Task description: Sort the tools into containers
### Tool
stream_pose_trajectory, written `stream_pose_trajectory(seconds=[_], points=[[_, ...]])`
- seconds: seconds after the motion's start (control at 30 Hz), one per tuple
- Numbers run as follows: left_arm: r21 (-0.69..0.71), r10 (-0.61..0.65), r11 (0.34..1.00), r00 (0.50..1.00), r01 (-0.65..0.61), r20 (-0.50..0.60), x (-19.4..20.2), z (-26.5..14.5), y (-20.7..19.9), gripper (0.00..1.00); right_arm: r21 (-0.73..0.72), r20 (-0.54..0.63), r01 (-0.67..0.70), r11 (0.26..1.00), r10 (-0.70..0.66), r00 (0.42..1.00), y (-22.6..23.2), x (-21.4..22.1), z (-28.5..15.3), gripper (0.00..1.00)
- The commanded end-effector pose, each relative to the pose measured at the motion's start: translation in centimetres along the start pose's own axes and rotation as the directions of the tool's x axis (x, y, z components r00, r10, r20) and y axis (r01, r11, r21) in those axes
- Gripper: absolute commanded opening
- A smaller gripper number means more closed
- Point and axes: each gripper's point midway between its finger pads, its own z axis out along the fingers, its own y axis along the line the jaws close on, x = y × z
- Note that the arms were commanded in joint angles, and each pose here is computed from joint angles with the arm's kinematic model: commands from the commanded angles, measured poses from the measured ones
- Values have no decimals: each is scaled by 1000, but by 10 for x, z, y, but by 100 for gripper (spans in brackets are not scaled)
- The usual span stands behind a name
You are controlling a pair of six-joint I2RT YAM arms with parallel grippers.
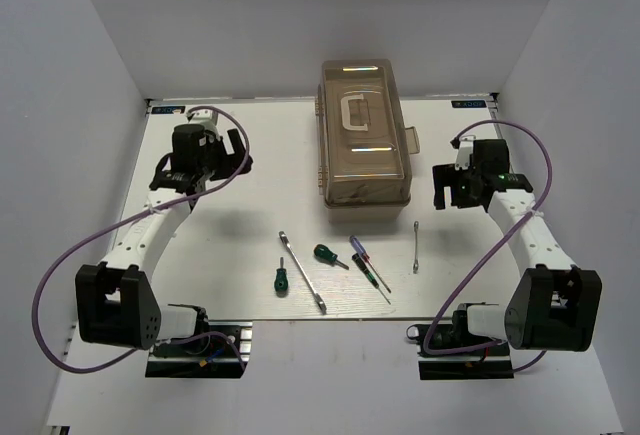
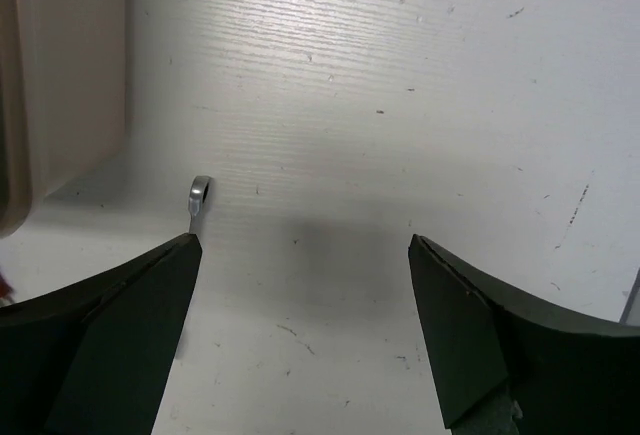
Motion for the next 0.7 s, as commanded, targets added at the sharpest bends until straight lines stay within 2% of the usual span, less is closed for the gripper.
stream_pose_trajectory(seconds=[0.0,0.07,0.1,0.13,0.17,0.2,0.23,0.27,0.3,0.33,0.37,0.47,0.5,0.53,0.57,0.6,0.63,0.67], points=[[80,-7,997,999,3,41,-22,0,-18,99,22,76,11,1000,-12,997,-5,-27,-10,90],[101,-7,995,1000,5,21,-24,6,-23,95,-50,100,99,994,-94,991,6,-31,-13,90],[111,-8,994,1000,8,1,-22,8,-25,85,-76,107,138,987,-130,986,9,-31,-14,88],[126,-7,992,1000,8,-5,-26,9,-29,78,-94,131,196,976,-183,974,12,-38,-18,82],[138,-8,990,1000,11,-23,-23,14,-31,71,-144,131,235,961,-217,967,21,-35,-21,73],[163,3,987,1000,0,-20,-26,13,-35,56,-163,163,257,952,-231,959,25,-43,-26,60],[164,3,986,1000,-1,-16,-30,15,-36,48,-144,191,269,952,-240,952,23,-50,-33,48],[179,13,984,1000,-10,-18,-29,14,-39,37,-137,208,254,957,-223,952,22,-62,-35,16],[192,15,981,1000,-13,-10,-34,13,-42,18,-108,232,248,963,-218,948,18,-72,-38,0],[195,16,981,1000,-15,-1,-38,12,-43,7,-70,246,233,970,-210,946,12,-80,-40,0],[203,16,979,1000,-15,-3,-38,11,-45,0,-49,292,243,969,-219,931,11,-100,-52,0],[240,19,971,1000,-19,-1,-43,10,-53,0,-62,377,281,958,-238,895,18,-131,-70,0],[283,25,959,1000,-29,18,-50,7,-61,0,-133,417,319,938,-239,877,33,-145,-74,11],[309,28,951,999,-32,19,-51,6,-66,4,-150,458,336,930,-236,857,39,-161,-86,31],[337,31,941,999,-38,25,-55,6,-72,31,-186,459,341,922,-225,860,45,-165,-84,53],[393,39,918,999,-49,34,-61,4,-83,48,-290,473,357,888,-191,860,68,-173,-91,61],[422,47,905,999,-54,28,-60,3,-91,74,-309,503,369,877,-179,846,74,-187,-102,69],[461,53,885,998,-63,34,-65,1,-99,81,-359,496,370,857,-161,853,83,-190,-97,74]])
